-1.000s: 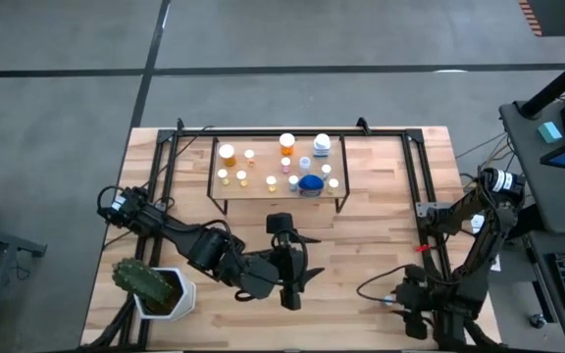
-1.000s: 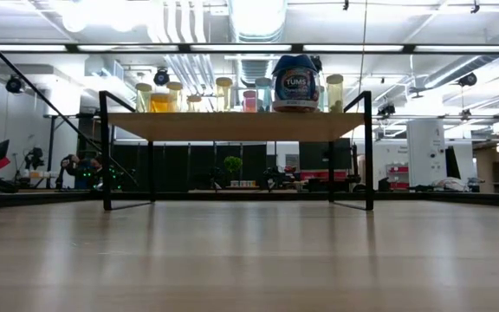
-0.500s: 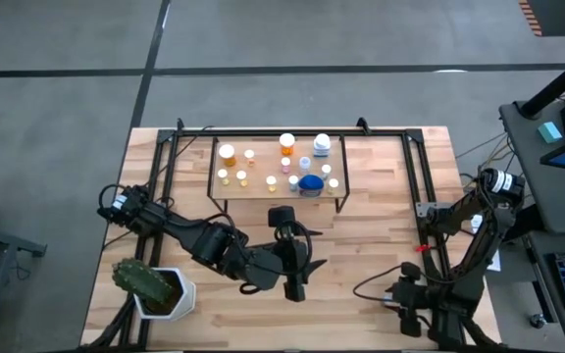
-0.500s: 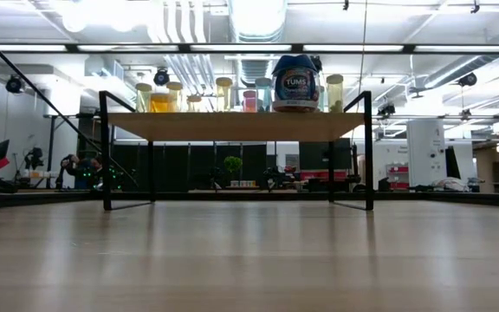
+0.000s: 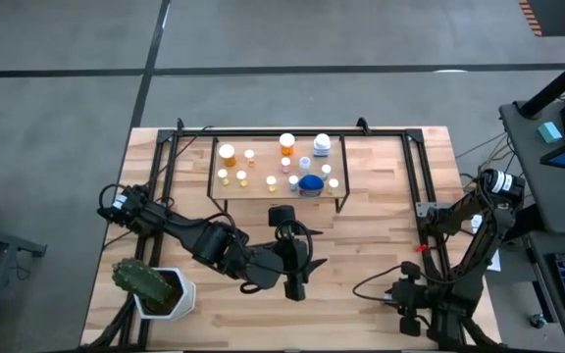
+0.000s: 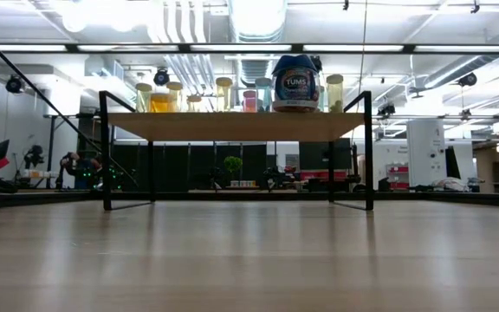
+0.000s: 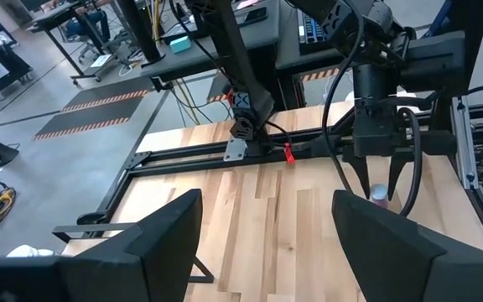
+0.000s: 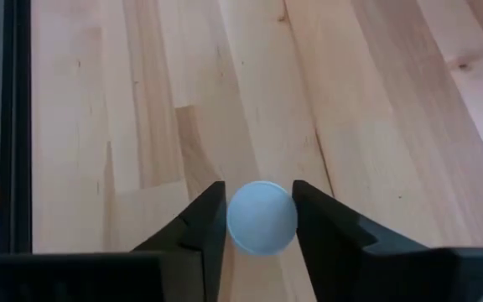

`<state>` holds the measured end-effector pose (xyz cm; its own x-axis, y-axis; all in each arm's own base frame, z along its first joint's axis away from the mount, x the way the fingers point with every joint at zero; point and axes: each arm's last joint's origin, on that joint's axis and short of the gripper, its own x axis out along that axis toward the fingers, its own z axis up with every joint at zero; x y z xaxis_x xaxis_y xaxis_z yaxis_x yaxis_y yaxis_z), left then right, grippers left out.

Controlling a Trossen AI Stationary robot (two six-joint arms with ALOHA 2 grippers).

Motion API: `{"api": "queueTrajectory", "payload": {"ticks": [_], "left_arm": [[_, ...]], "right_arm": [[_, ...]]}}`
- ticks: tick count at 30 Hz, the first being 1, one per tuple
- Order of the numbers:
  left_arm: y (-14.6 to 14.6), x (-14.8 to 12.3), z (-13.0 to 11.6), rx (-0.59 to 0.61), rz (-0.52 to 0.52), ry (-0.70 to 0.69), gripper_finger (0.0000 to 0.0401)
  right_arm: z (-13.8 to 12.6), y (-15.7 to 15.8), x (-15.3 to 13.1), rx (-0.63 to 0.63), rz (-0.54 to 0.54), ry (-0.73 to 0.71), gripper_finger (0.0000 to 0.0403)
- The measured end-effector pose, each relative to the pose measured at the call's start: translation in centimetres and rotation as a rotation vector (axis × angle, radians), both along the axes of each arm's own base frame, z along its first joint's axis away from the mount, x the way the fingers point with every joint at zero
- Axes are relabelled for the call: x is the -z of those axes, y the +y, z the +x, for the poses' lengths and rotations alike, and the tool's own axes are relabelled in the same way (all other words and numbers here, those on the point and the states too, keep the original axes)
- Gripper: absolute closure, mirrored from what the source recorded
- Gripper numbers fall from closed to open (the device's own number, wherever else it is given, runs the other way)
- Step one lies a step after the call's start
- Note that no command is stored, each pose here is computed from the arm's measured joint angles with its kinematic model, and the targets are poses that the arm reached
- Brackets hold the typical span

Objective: Pick and place medicine bottles onto shelf by color
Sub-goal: Put the blue pill bottle on the shelf

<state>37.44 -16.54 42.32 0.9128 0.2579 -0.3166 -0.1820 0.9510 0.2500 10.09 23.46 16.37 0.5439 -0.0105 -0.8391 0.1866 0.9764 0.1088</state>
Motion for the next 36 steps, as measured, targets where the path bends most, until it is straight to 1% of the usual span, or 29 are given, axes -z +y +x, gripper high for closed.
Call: {"api": "queueTrajectory", "payload": {"ticks": [7, 9, 11, 15, 17, 21, 23, 27, 29, 31, 33, 36], "left_arm": [[0.0, 0.0, 0.0, -0.001, -0.002, -0.001, 0.015], [0.0, 0.0, 0.0, -0.001, -0.006, -0.001, 0.015], [0.0, 0.0, 0.0, 0.007, -0.01, 0.0, 0.015], [-0.1, 0.5, 0.2, 0.04, -0.056, 0.016, 0.015], [-0.2, 1.5, 0.4, 0.04, -0.097, 0.038, 0.0151], [-0.5, 3.9, 0.6, -0.009, -0.2, 0.069, 0.015], [-0.6, 4.7, 0.7, -0.023, -0.232, 0.06, 0.0151], [-0.5, 5.7, 0.6, -0.039, -0.237, 0.081, 0.015], [0.1, 4.8, -0.1, -0.047, -0.241, 0.063, 0.0151], [1.0, 3.1, -1.3, -0.08, -0.233, 0.012, 0.015], [2.2, 1.2, -2.8, -0.12, -0.211, -0.035, 0.015], [4.0, -0.3, -4.6, -0.171, -0.164, -0.039, 0.0151]], "right_arm": [[0.0, 0.0, -0.2, 0.0, 0.008, 0.0, 0.0288], [0.1, -0.2, -0.8, 0.005, 0.012, -0.002, 0.0288], [0.5, -0.5, -2.2, 0.027, 0.027, -0.012, 0.0288], [2.1, -2.1, -6.4, 0.056, 0.042, -0.041, 0.0288], [3.4, -3.2, -9.3, 0.042, 0.055, -0.077, 0.0288], [6.2, -6.3, -15.1, 0.023, 0.061, -0.188, 0.0289], [7.6, -8.0, -17.7, 0.016, 0.043, -0.246, 0.0289], [10.3, -11.1, -21.8, -0.016, -0.012, -0.318, 0.0289], [11.8, -12.6, -23.3, -0.015, -0.016, -0.341, 0.0289], [13.2, -14.1, -24.6, -0.017, -0.022, -0.354, 0.0289], [14.6, -15.4, -25.4, -0.027, -0.032, -0.358, 0.0289], [17.0, -17.3, -26.1, -0.017, -0.061, -0.358, 0.0289]]}}
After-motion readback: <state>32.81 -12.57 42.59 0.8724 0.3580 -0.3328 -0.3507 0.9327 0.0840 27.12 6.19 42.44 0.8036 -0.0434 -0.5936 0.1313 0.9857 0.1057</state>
